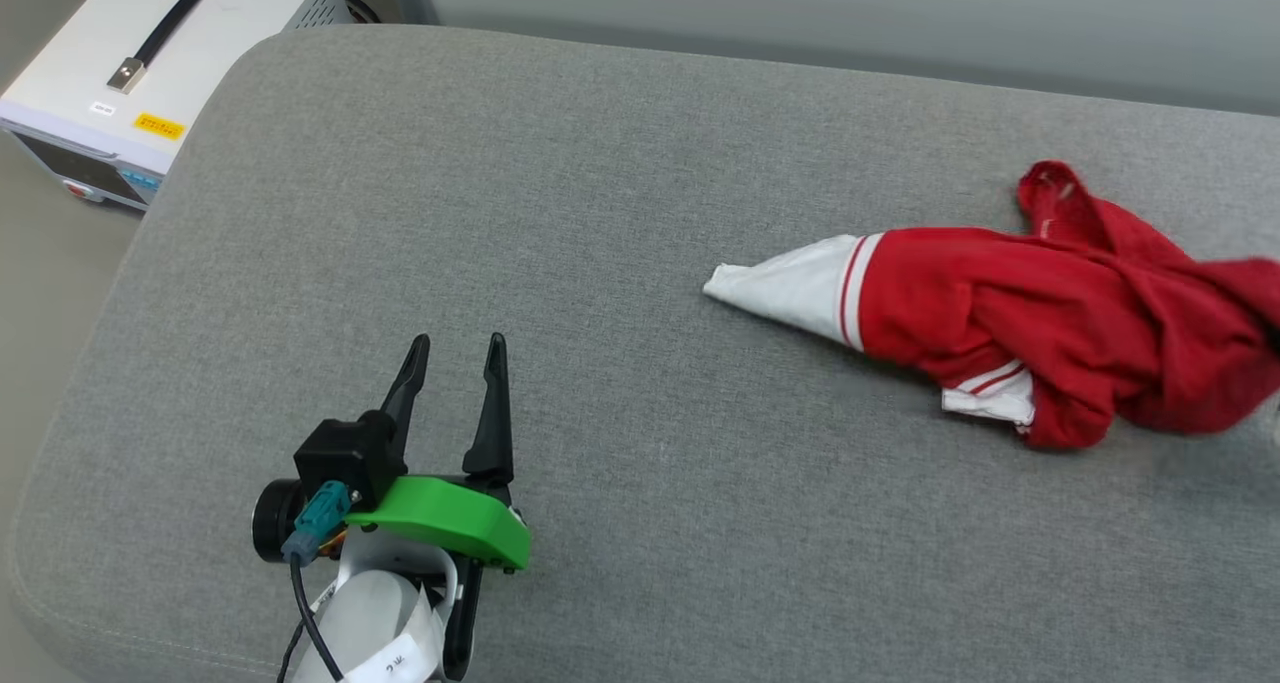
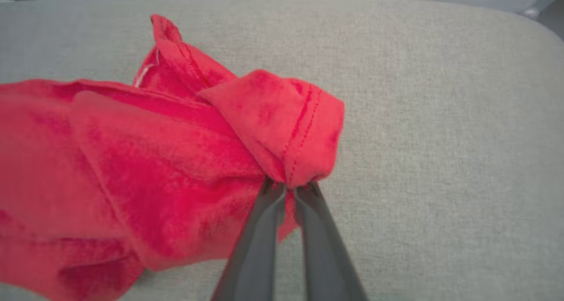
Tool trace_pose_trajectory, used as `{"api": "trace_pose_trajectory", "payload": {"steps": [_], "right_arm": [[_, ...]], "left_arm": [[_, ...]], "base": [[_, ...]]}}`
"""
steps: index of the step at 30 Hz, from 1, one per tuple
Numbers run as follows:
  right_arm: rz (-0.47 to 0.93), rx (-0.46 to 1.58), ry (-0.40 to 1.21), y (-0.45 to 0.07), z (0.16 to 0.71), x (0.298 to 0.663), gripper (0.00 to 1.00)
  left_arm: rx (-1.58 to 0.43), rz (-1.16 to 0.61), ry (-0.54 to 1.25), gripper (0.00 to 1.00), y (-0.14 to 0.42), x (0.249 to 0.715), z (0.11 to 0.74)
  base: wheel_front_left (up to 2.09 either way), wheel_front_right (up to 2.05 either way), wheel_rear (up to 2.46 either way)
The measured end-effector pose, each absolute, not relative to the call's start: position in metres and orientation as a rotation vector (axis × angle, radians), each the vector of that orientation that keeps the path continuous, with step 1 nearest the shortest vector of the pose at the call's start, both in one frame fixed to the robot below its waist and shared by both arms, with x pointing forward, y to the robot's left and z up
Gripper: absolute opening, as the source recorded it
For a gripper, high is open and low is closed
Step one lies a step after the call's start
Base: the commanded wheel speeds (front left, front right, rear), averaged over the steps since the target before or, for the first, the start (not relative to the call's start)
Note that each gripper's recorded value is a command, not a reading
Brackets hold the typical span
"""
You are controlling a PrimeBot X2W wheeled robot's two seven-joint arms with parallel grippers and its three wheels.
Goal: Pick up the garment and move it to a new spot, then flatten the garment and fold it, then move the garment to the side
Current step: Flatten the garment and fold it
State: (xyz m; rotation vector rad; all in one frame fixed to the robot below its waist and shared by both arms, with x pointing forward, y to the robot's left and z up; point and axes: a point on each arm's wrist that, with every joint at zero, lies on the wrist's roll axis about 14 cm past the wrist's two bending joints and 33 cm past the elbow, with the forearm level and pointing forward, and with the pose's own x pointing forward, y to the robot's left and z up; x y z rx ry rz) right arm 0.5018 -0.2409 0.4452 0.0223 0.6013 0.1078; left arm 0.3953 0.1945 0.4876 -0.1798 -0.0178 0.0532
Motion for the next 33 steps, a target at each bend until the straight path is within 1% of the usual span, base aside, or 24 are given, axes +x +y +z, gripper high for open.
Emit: {"api": "trace_pose_trajectory", "payload": {"steps": [3, 6, 7, 8, 9, 11, 13, 17, 20, 23, 27, 31, 33], "right_arm": [[0.032, 0.063, 0.674, -0.261, 0.411, 0.475, 0.0], [-0.01, 0.099, 0.688, -0.266, 0.393, 0.458, 0.0], [-0.02, 0.121, 0.669, -0.266, 0.392, 0.456, 0.33], [-0.026, 0.137, 0.642, -0.264, 0.394, 0.456, 0.69], [-0.033, 0.154, 0.603, -0.263, 0.398, 0.458, 1.0], [-0.043, 0.178, 0.521, -0.262, 0.409, 0.462, 1.0], [-0.046, 0.176, 0.403, -0.259, 0.428, 0.467, 1.0], [-0.054, 0.135, 0.183, -0.259, 0.47, 0.47, 1.0], [-0.042, 0.1, 0.074, -0.251, 0.491, 0.463, 1.0], [-0.015, 0.084, 0.031, -0.235, 0.501, 0.452, 1.0], [0.027, 0.072, 0.109, -0.214, 0.49, 0.431, 1.0], [0.087, 0.08, 0.297, -0.193, 0.464, 0.409, 1.0], [0.122, 0.068, 0.377, -0.185, 0.457, 0.405, 1.0]], "left_arm": [[-0.176, 0.05, -0.015, 1.0, 0.194, 0.396, 0.487], [-0.176, 0.045, -0.014, 1.0, 0.193, 0.396, 0.486], [-0.176, 0.042, -0.015, 1.0, 0.192, 0.397, 0.487], [-0.174, 0.041, -0.015, 1.0, 0.192, 0.397, 0.487], [-0.172, 0.04, -0.015, 1.0, 0.192, 0.397, 0.487], [-0.172, 0.04, -0.018, 1.0, 0.192, 0.397, 0.488], [-0.17, 0.039, -0.018, 1.0, 0.192, 0.395, 0.488], [-0.167, 0.036, -0.022, 1.0, 0.191, 0.392, 0.489], [-0.164, 0.031, -0.025, 1.0, 0.19, 0.39, 0.491], [-0.164, 0.024, -0.031, 1.0, 0.188, 0.388, 0.493], [-0.164, 0.009, -0.037, 1.0, 0.184, 0.387, 0.495], [-0.164, -0.008, -0.048, 1.0, 0.179, 0.39, 0.499], [-0.165, -0.013, -0.046, 1.0, 0.177, 0.391, 0.498]], "base": [[0.0, 0.0, 0.0], [0.0, 0.0, 0.0], [0.0, 0.0, 0.0], [0.0, 0.0, 0.0], [0.0, 0.0, 0.0], [0.0, 0.0, 0.0], [0.0, 0.0, 0.0], [0.0, 0.0, 0.0], [0.0, 0.0, 0.0], [0.0, 0.0, 0.0], [0.0, 0.0, 0.0], [0.0, 0.0, 0.0], [0.0, 0.0, 0.0]]}}
